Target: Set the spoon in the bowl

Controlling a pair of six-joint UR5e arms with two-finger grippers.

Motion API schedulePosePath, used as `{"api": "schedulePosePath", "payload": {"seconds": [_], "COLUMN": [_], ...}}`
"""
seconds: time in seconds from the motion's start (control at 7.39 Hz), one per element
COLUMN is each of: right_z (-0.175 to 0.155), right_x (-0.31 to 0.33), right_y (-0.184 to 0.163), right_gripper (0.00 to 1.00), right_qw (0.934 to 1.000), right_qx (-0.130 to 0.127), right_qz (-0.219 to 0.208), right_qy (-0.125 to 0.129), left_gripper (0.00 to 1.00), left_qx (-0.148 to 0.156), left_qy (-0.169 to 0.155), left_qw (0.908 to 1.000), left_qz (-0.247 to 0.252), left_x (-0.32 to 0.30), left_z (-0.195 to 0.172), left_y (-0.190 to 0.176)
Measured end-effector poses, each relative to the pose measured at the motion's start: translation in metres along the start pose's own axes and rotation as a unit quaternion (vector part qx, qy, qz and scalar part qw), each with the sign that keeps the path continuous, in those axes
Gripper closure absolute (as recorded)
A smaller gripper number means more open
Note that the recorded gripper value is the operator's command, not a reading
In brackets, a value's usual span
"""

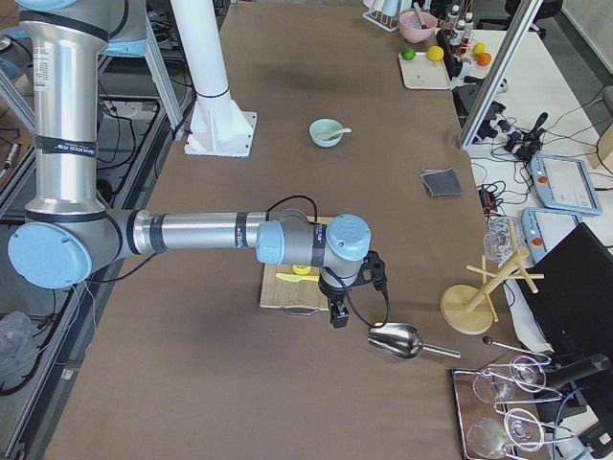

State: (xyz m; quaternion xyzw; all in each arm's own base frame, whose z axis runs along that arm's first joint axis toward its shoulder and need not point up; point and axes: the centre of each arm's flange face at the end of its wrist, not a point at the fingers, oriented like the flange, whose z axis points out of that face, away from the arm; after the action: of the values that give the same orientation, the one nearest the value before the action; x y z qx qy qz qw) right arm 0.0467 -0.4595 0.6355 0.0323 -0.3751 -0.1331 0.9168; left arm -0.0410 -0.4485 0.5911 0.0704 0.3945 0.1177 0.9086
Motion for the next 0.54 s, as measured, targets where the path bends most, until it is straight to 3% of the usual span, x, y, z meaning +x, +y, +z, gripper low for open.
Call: {"api": "schedulePosePath", "payload": {"seconds": [0.54], "right_z": [-0.0064], "right_x": [0.0019], "right_y": [0.0068], "right_gripper": [0.0], "right_qw": [1.0], "right_qx": [0.007], "right_qz": [0.001], "right_qy": [0.001], "left_gripper": [0.02], "left_qx": [-0.005], "left_qy": [0.001], "left_qw": [1.0], "left_qz": [-0.005], "left_x": [-0.0057], "left_z": [0.0058], "left_y": [0.0014]}}
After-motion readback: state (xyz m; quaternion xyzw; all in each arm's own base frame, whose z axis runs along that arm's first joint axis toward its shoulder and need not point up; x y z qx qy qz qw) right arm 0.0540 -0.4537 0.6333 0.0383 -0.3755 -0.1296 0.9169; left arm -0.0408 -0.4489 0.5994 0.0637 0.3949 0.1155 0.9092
